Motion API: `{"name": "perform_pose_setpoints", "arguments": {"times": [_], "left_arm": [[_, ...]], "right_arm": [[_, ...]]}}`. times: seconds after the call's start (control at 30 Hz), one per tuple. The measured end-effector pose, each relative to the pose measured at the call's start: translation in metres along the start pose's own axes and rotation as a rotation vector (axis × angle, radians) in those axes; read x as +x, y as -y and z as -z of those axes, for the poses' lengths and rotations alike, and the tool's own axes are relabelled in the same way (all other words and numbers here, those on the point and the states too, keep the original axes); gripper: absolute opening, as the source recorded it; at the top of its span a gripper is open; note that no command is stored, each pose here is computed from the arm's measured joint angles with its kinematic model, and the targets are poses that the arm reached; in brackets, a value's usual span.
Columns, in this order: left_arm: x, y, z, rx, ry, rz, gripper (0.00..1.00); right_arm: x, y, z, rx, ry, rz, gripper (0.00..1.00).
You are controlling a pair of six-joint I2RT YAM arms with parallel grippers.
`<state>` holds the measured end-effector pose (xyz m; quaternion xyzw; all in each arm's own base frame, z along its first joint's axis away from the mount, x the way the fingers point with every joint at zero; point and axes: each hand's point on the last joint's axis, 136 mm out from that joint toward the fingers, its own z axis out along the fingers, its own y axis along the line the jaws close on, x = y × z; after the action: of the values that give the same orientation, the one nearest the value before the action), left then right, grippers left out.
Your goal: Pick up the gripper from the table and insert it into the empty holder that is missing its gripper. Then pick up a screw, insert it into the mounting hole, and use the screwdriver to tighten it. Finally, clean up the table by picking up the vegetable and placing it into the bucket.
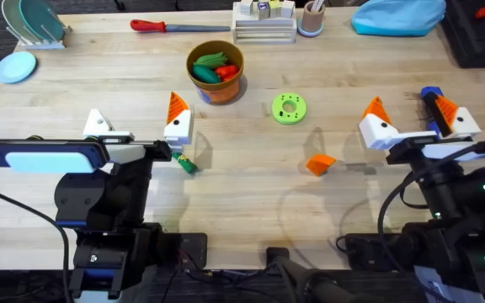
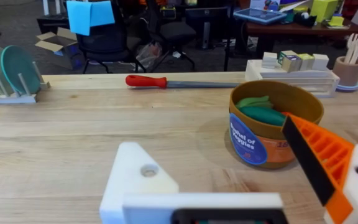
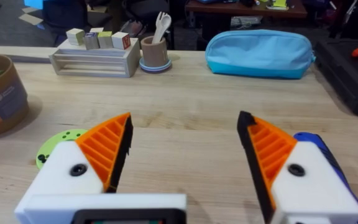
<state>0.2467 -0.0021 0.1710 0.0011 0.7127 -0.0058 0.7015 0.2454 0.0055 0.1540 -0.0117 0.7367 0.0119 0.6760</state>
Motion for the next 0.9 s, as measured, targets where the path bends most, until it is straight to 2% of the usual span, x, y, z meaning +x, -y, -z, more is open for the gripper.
{"name": "perform_pose_setpoints", "arguments": {"times": [0.47,0.6,0.7,0.8,0.9], "left_arm": [[0.0,0.0,0.0,0.003,0.001,0.001,0.993],[0.0,0.001,0.0,0.003,-0.002,0.02,0.994],[-0.003,0.001,0.004,0.002,-0.039,0.032,0.993],[-0.02,0.0,0.013,-0.002,-0.101,0.053,0.993],[-0.036,-0.001,0.027,-0.017,-0.22,0.091,0.993]], "right_arm": [[0.002,0.001,0.0,0.003,-0.01,0.0,0.992],[0.002,0.0,0.001,0.003,-0.023,-0.001,0.992],[0.006,-0.001,0.008,-0.004,-0.1,-0.003,0.992],[0.009,-0.002,0.019,-0.009,-0.202,-0.008,0.991],[-0.011,-0.003,0.03,-0.013,-0.253,-0.01,0.991]]}}
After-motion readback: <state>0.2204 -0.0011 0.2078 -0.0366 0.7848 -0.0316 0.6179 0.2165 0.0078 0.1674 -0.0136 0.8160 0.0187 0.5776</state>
